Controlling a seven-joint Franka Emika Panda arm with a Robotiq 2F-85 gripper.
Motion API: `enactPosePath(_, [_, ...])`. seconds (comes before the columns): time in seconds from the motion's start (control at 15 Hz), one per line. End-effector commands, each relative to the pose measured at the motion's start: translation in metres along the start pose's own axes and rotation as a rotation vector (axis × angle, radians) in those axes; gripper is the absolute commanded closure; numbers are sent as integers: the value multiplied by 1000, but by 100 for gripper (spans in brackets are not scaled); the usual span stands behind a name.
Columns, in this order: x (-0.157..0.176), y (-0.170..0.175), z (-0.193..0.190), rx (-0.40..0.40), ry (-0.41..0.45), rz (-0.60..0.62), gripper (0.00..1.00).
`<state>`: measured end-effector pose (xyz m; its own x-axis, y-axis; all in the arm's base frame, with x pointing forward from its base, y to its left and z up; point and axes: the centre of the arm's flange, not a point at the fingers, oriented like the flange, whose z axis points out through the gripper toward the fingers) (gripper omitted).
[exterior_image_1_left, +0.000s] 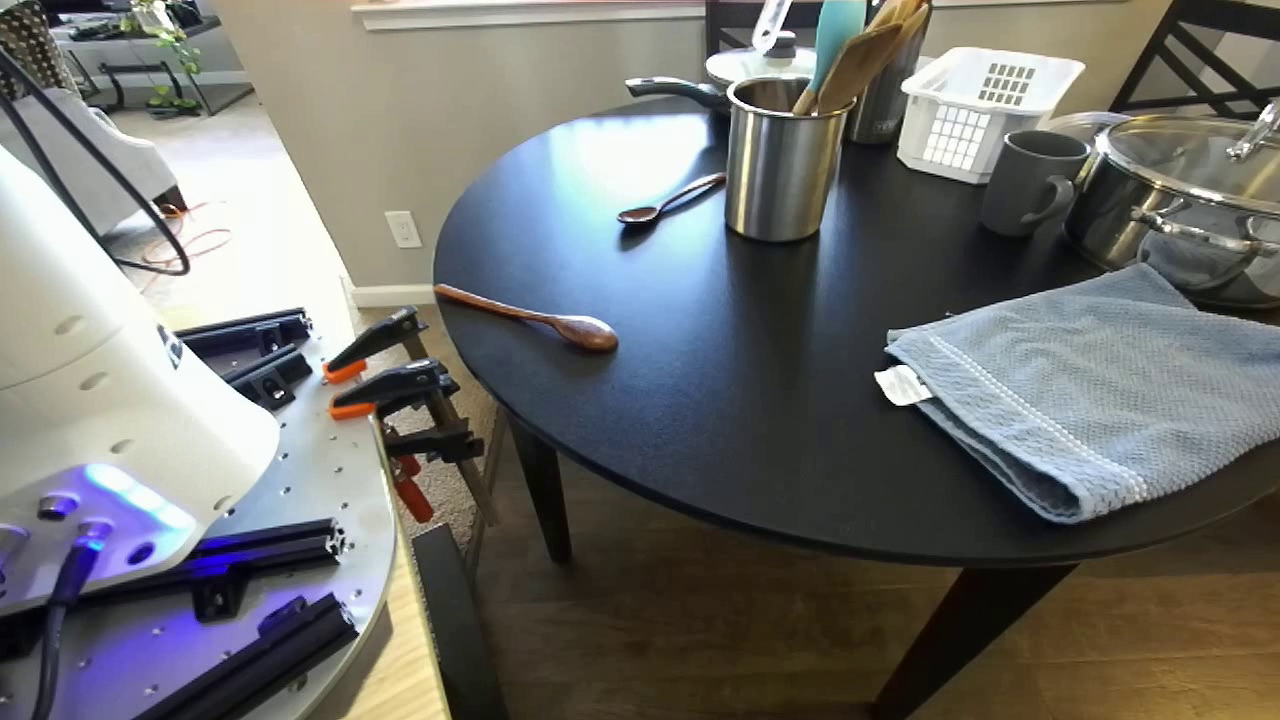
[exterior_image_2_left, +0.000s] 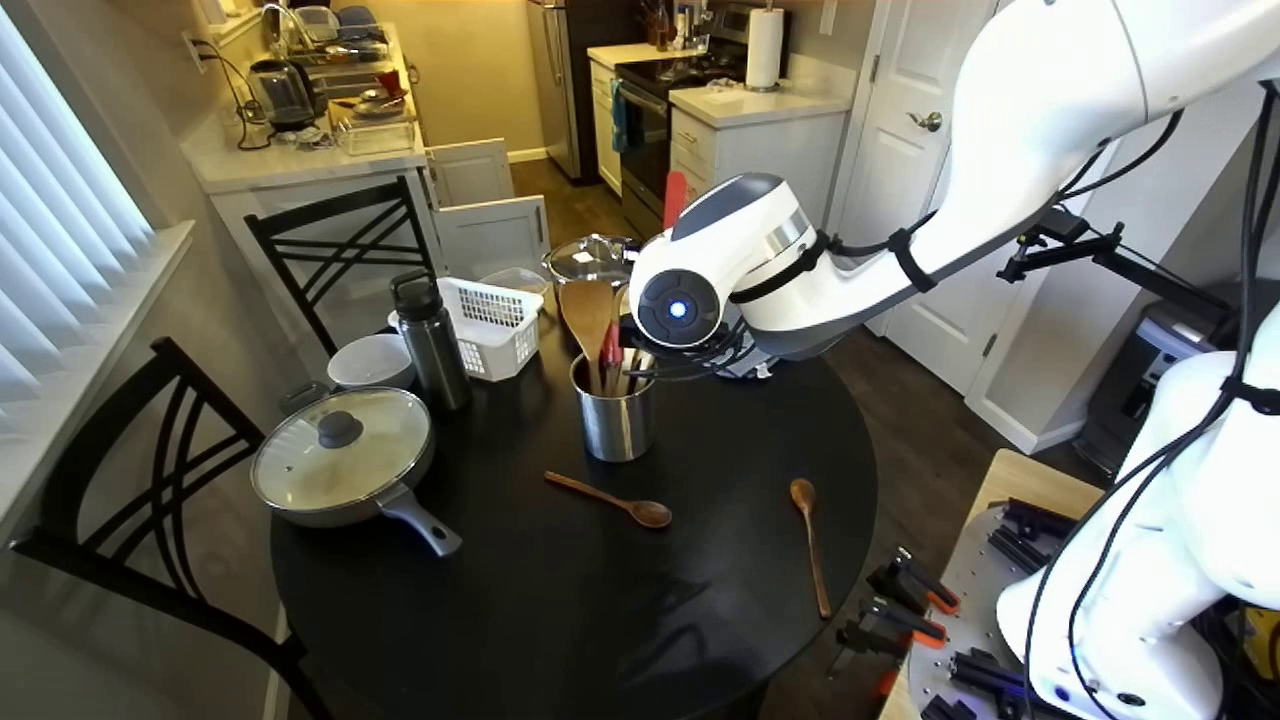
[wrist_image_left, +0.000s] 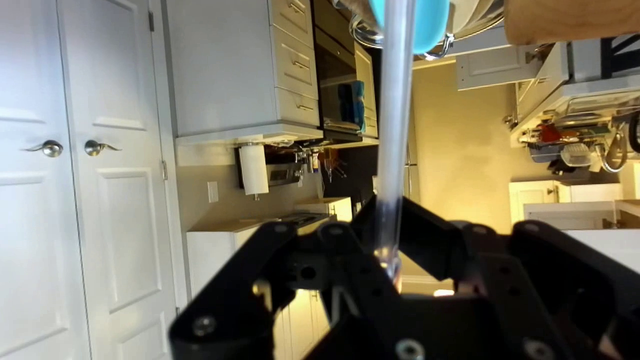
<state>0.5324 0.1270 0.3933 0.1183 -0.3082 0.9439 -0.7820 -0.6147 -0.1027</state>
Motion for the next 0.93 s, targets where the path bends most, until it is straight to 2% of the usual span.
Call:
enactPosePath(0.0, [-18, -18, 16, -12, 67, 10, 98])
enactPosePath(0.47, [-41, -30, 22, -34, 81, -5, 98])
enactPosePath(0.87, [-49, -32, 15, -22, 23, -4, 98])
